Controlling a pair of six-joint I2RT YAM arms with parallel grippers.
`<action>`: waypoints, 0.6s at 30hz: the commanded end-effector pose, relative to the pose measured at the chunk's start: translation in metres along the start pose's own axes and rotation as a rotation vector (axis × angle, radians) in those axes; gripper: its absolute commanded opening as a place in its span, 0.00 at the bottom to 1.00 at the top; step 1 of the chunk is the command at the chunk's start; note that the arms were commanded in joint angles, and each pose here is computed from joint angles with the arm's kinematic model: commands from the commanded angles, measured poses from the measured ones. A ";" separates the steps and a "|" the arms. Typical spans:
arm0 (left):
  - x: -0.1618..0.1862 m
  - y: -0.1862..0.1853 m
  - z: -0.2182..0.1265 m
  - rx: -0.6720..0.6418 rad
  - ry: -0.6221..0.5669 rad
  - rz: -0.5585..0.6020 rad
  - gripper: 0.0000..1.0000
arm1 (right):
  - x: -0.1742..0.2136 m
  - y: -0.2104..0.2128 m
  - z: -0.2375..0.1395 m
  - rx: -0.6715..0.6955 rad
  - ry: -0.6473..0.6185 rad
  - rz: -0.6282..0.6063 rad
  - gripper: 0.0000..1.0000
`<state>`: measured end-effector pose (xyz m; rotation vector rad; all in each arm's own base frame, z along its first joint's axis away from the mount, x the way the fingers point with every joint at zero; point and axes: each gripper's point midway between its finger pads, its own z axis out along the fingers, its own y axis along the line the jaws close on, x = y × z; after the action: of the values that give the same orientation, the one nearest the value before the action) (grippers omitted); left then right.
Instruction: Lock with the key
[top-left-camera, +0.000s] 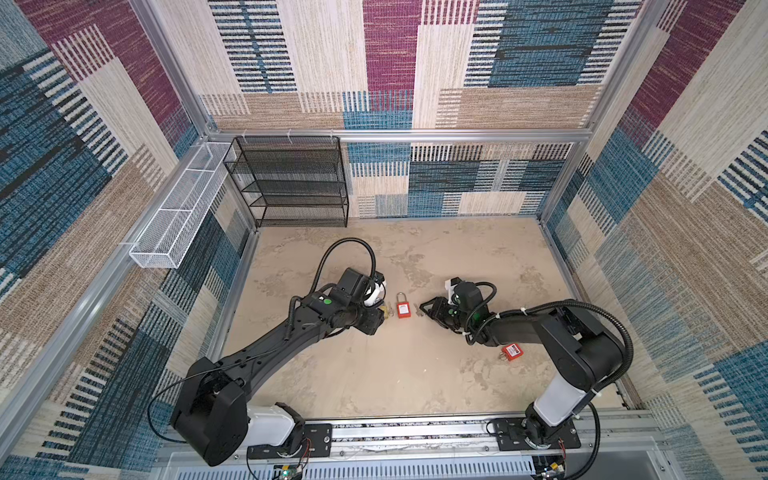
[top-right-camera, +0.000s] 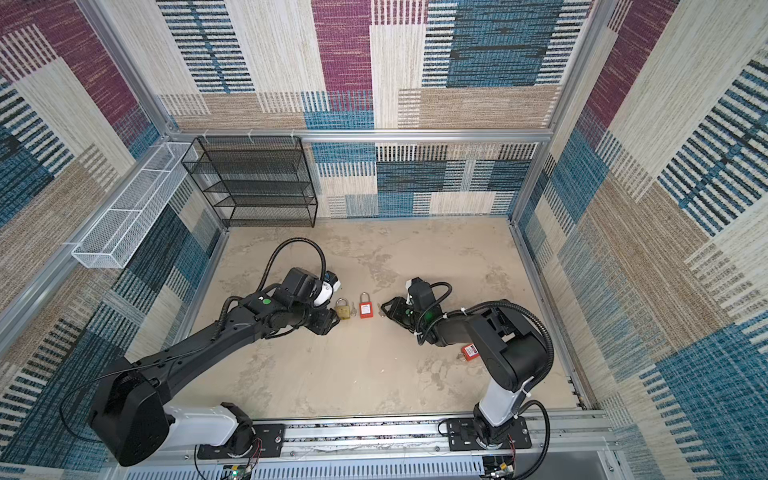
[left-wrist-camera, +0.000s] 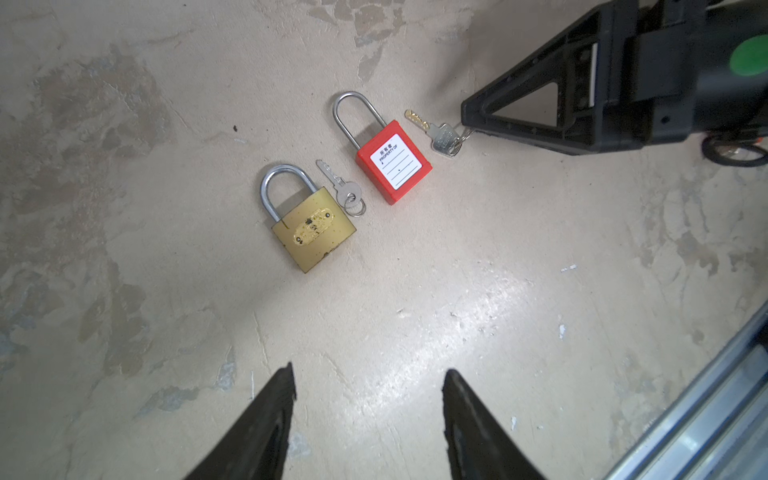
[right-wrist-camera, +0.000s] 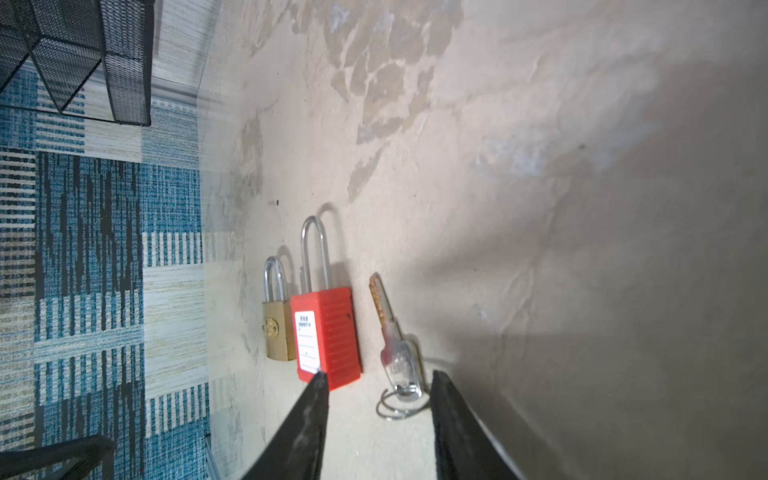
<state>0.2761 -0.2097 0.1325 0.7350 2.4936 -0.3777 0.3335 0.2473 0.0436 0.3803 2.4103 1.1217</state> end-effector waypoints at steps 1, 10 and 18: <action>-0.005 -0.001 -0.002 0.005 -0.011 -0.012 0.59 | 0.001 0.009 0.001 -0.041 0.010 -0.004 0.41; -0.005 -0.002 -0.002 0.006 -0.009 -0.012 0.59 | 0.005 0.012 0.004 -0.068 0.037 0.001 0.39; -0.006 -0.001 -0.003 0.006 -0.011 -0.009 0.59 | -0.002 0.014 0.000 -0.051 0.005 -0.005 0.39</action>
<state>0.2771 -0.2112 0.1354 0.7355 2.4904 -0.3829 0.3285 0.2567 0.0430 0.3530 2.4281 1.1908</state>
